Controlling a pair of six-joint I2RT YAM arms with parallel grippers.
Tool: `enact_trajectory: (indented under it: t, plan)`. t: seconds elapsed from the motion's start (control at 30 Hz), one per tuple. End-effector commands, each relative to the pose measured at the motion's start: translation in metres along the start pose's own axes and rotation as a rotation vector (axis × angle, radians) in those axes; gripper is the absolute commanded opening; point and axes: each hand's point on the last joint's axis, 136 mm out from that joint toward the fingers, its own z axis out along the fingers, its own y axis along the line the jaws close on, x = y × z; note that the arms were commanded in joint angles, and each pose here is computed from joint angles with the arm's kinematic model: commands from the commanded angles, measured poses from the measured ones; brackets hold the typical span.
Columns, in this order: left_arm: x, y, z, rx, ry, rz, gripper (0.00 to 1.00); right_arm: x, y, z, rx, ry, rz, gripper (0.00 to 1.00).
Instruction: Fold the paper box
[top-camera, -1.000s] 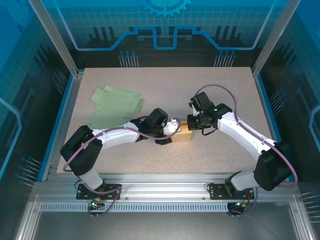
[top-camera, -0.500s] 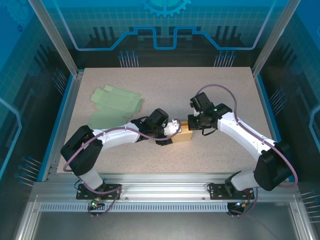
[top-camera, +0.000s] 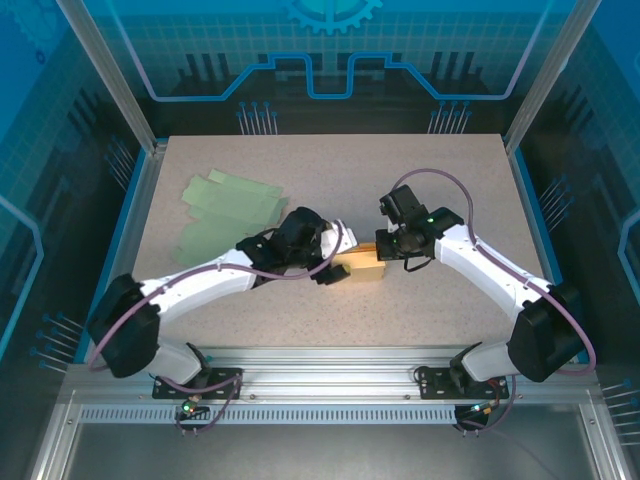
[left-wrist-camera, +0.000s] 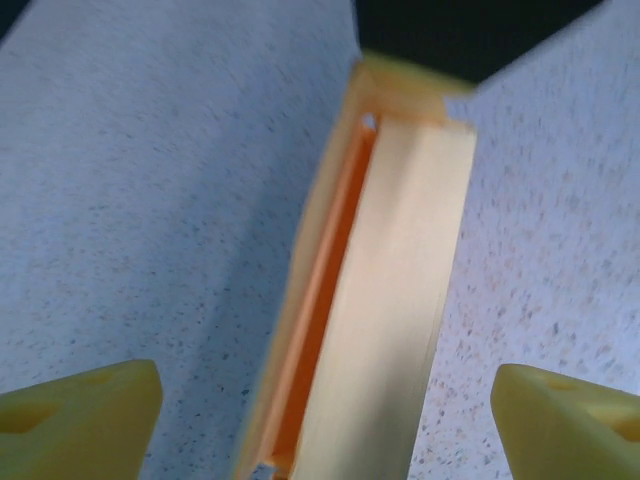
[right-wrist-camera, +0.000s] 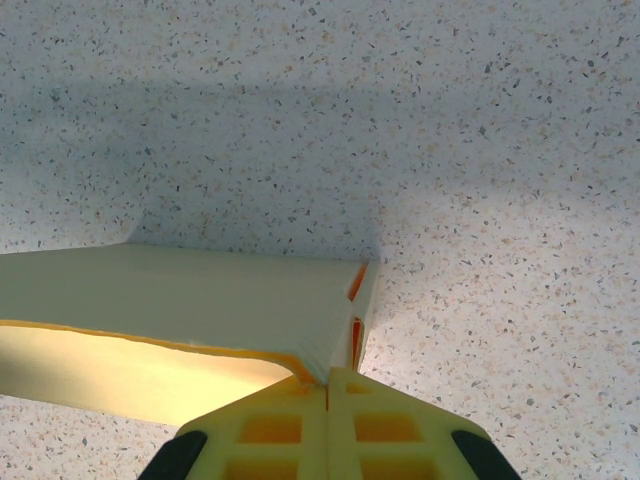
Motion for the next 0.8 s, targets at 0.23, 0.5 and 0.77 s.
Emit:
enact_trajectory:
  t: [0.23,0.5,0.77]
  plan:
    - [0.027,0.030,-0.048,-0.172,0.208,-0.360,0.71,0.001,0.002,-0.012,0.008,-0.008,-0.007,0.08]
    - [0.054,0.040,-0.038,-0.211,0.305,-0.383,0.61,0.002,0.004,-0.012,0.005,-0.005,-0.011,0.08]
    - [0.050,0.050,-0.024,-0.205,0.299,-0.385,0.57,0.002,0.005,-0.011,0.004,-0.006,-0.012,0.08]
